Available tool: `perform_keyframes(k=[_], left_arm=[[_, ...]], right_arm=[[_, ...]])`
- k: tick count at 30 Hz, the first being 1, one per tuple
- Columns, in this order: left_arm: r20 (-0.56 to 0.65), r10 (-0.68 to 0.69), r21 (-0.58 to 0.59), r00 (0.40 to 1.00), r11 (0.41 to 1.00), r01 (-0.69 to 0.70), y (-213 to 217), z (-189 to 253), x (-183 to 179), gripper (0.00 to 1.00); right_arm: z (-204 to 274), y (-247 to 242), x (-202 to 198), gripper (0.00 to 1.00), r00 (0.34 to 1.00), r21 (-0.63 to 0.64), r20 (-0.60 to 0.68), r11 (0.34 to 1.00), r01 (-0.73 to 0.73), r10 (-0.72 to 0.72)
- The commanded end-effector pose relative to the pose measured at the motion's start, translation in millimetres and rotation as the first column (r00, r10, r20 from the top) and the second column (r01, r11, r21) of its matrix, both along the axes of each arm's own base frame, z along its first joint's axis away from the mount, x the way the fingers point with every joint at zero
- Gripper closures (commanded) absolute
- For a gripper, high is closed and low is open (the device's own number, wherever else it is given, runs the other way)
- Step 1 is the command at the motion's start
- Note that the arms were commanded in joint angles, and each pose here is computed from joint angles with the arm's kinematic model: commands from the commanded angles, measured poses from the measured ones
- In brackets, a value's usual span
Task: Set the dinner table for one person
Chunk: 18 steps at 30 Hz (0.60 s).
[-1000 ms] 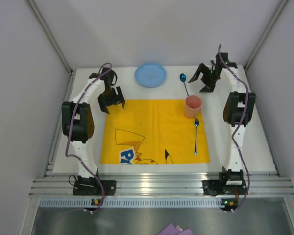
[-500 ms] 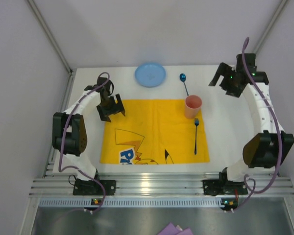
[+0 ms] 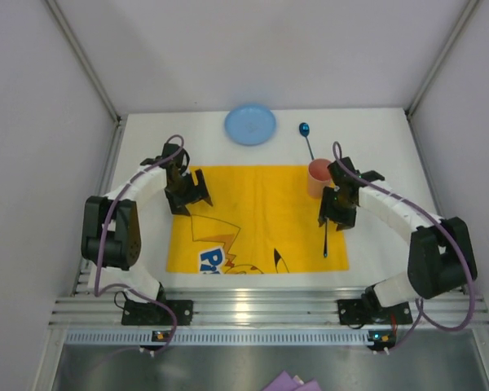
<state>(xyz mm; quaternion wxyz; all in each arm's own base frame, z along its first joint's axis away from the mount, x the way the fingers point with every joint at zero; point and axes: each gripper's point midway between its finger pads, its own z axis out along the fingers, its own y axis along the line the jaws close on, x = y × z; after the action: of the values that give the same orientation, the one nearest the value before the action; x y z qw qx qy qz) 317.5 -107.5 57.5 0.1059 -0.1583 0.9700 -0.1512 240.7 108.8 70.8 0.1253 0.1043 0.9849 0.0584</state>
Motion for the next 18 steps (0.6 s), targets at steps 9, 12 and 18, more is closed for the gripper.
perform_keyframes(k=[9,12,18], left_arm=[[0.110,-0.039,-0.006,0.993,0.999,0.040,-7,30,8,0.14],[0.109,-0.039,0.007,0.993,0.999,0.038,-5,32,8,0.14],[0.103,-0.038,0.025,0.994,0.999,0.036,-2,32,9,0.14]], right_arm=[[-30,1,62,0.58,0.995,-0.072,0.088,0.996,0.046,-0.040],[-37,-5,65,0.64,0.996,-0.101,0.078,0.993,0.054,-0.047],[-49,-8,61,0.69,0.998,-0.127,0.047,0.991,0.039,-0.033]])
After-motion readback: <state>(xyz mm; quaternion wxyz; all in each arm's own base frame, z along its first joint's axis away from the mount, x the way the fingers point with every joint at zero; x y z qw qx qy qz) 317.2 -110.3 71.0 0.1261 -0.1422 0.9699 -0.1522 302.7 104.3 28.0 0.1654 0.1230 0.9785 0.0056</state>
